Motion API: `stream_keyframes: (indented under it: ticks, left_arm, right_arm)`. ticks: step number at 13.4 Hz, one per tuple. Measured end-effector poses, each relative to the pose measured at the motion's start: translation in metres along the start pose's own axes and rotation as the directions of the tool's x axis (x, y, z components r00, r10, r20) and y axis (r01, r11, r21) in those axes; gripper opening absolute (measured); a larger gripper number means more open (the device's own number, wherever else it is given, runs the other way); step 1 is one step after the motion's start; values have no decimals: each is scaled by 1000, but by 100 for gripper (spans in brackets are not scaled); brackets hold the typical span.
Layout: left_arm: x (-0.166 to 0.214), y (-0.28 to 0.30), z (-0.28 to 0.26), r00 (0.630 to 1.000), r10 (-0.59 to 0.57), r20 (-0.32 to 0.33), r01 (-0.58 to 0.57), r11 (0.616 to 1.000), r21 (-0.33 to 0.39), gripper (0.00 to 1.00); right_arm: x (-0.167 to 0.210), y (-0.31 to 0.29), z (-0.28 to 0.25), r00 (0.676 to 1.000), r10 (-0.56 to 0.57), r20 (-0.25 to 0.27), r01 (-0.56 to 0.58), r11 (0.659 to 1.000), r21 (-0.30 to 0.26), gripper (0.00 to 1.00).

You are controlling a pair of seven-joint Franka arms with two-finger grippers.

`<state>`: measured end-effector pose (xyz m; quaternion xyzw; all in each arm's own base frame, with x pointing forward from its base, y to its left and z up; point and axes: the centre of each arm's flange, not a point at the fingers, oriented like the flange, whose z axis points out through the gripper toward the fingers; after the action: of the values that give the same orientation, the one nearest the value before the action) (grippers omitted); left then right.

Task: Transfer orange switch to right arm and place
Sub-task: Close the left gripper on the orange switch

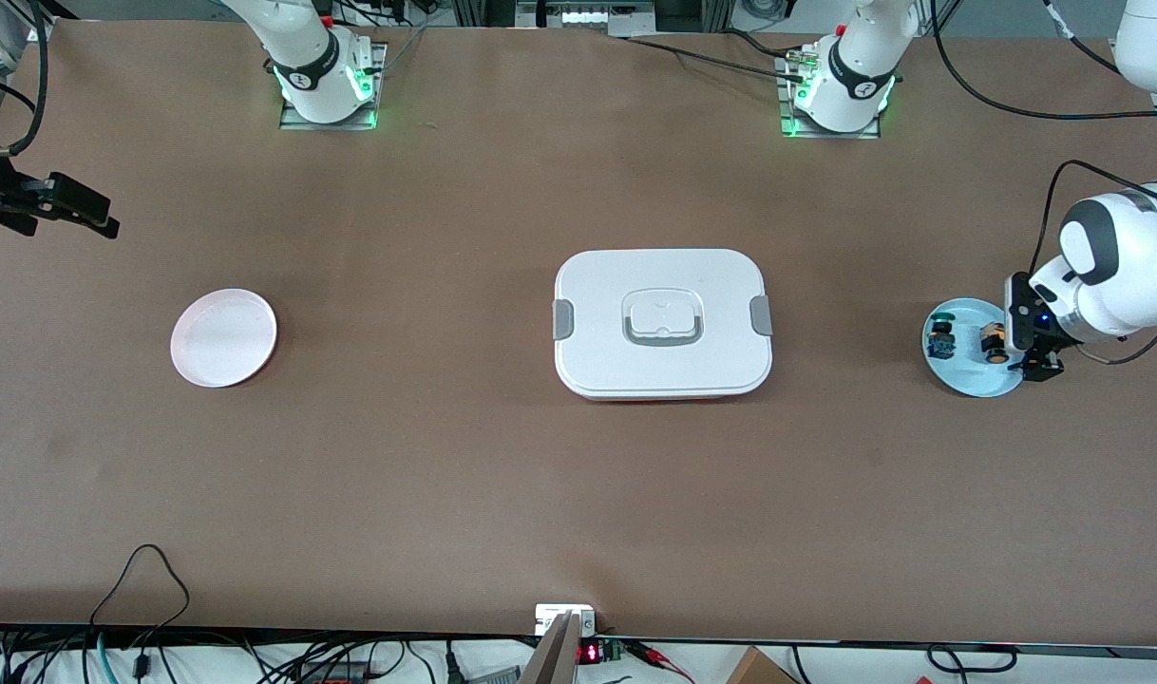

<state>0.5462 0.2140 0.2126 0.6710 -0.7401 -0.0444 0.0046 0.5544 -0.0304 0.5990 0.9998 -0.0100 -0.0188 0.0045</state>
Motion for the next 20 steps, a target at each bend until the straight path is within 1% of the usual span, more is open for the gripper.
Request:
stream_keyframes:
  ticks: [7,8,10,12,14,20]
  left_arm:
    - [-5,2,14,1000,-10,-11,10,1000,6,100]
    - [-4,2,14,1000,-2,-22,3,1000,12,100]
    - [-4,2,14,998,21,-66,-19,999,35,100]
    - [-13,7,19,995,23,-99,-18,999,48,100]
    - [-18,10,26,994,26,-107,-20,998,55,100]
    - [-12,7,33,992,36,-119,-29,998,57,100]
  right_arm:
    - [0,0,0,1000,-1,2,1,1000,-4,100]
    - [0,0,0,1000,-1,2,1,1000,-4,100]
    - [0,-1,0,1000,-2,2,2,1000,-4,100]
    - [0,-2,0,1000,-5,2,5,1000,-4,100]
    - [0,-2,0,1000,-5,2,5,1000,-4,100]
    - [0,-2,1,1000,-7,8,7,1000,-4,100]
